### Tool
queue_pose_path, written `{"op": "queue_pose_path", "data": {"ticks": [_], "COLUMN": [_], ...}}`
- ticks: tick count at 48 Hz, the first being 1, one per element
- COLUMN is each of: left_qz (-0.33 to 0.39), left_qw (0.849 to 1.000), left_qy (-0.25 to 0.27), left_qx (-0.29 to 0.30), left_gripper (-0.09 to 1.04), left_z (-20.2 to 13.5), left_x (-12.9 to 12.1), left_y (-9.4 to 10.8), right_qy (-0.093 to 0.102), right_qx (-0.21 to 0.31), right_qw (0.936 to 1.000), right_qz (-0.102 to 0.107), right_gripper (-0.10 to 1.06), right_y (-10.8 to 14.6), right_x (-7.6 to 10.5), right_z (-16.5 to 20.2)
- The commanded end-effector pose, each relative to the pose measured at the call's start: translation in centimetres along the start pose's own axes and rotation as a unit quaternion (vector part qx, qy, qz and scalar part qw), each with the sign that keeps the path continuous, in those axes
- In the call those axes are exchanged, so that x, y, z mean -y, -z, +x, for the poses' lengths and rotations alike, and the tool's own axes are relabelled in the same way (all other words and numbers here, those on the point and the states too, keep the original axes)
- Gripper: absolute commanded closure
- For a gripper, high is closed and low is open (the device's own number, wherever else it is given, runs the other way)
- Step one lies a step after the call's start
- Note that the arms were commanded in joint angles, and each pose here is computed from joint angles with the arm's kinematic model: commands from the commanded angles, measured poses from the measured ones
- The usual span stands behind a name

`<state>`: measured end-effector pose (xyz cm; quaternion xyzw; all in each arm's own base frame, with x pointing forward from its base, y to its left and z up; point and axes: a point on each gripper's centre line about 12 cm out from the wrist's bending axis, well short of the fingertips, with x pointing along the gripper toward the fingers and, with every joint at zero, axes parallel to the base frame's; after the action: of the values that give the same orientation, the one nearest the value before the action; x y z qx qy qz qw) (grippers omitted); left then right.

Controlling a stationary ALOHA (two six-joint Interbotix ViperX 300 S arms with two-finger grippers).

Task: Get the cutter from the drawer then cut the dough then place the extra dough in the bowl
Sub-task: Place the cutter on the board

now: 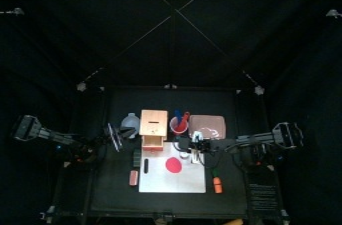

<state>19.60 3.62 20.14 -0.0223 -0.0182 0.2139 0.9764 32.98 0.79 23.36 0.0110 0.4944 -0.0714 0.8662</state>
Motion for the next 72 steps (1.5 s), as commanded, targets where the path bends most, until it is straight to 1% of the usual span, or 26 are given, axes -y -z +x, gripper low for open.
{"op": "queue_pose_path", "data": {"ticks": [1,7,11,16,23,29,40,43,48,51,53,59,68,72], "left_qz": [-0.015,-0.022,-0.023,-0.024,-0.027,-0.028,-0.032,-0.032,-0.032,-0.032,-0.032,-0.035,-0.039,-0.04], "left_qw": [1.0,1.0,0.999,0.999,0.999,0.999,0.998,0.998,0.998,0.998,0.998,0.998,0.998,0.998], "left_qy": [-0.007,-0.016,-0.024,-0.033,-0.041,-0.043,-0.045,-0.046,-0.047,-0.048,-0.048,-0.046,-0.047,-0.046], "left_qx": [0.008,0.007,0.009,0.011,0.01,0.003,-0.006,-0.005,-0.005,-0.005,-0.006,-0.015,-0.025,-0.025], "left_gripper": [0.36,0.36,0.36,0.36,0.36,0.36,0.36,0.36,0.36,0.36,0.36,0.36,0.36,0.36], "left_z": [0.5,0.7,0.9,1.2,1.5,1.7,1.8,1.9,1.9,1.9,1.9,1.9,1.8,1.8], "left_x": [0.2,0.0,-0.3,-0.6,-0.9,-0.9,-1.1,-1.1,-1.2,-1.2,-1.2,-1.2,-1.2,-1.2], "left_y": [-0.8,-0.9,-1.1,-1.3,-1.7,-1.6,-1.5,-1.6,-1.5,-1.6,-1.5,-1.3,-1.0,-1.0], "right_qy": [-0.007,-0.014,-0.014,-0.012,-0.004,-0.001,0.013,0.019,0.028,0.031,0.031,0.025,0.02,0.016], "right_qx": [0.011,0.018,0.028,0.037,0.045,0.052,0.053,0.05,0.041,0.037,0.034,0.041,0.044,0.047], "right_qw": [0.9996,0.9985,0.998,0.9978,0.9981,0.998,0.9982,0.9983,0.9978,0.9977,0.9977,0.9978,0.9979,0.9978], "right_qz": [0.024,0.049,0.055,0.055,0.042,0.037,0.023,0.025,0.043,0.048,0.049,0.046,0.045,0.043], "right_gripper": [0.48,0.48,0.48,0.48,0.48,0.48,0.46,0.46,0.46,0.46,0.46,0.42,0.3,0.26], "right_y": [1.9,3.8,4.4,5.1,6.0,6.5,7.1,7.2,7.3,7.4,7.5,7.2,7.0,6.7], "right_x": [-0.3,-0.9,-1.0,-1.3,-1.6,-2.1,-2.8,-2.9,-2.9,-2.9,-3.0,-3.5,-4.0,-4.4], "right_z": [-1.1,-0.8,-0.5,0.0,0.8,1.3,2.2,2.5,2.8,2.9,3.0,2.5,2.1,1.9]}}
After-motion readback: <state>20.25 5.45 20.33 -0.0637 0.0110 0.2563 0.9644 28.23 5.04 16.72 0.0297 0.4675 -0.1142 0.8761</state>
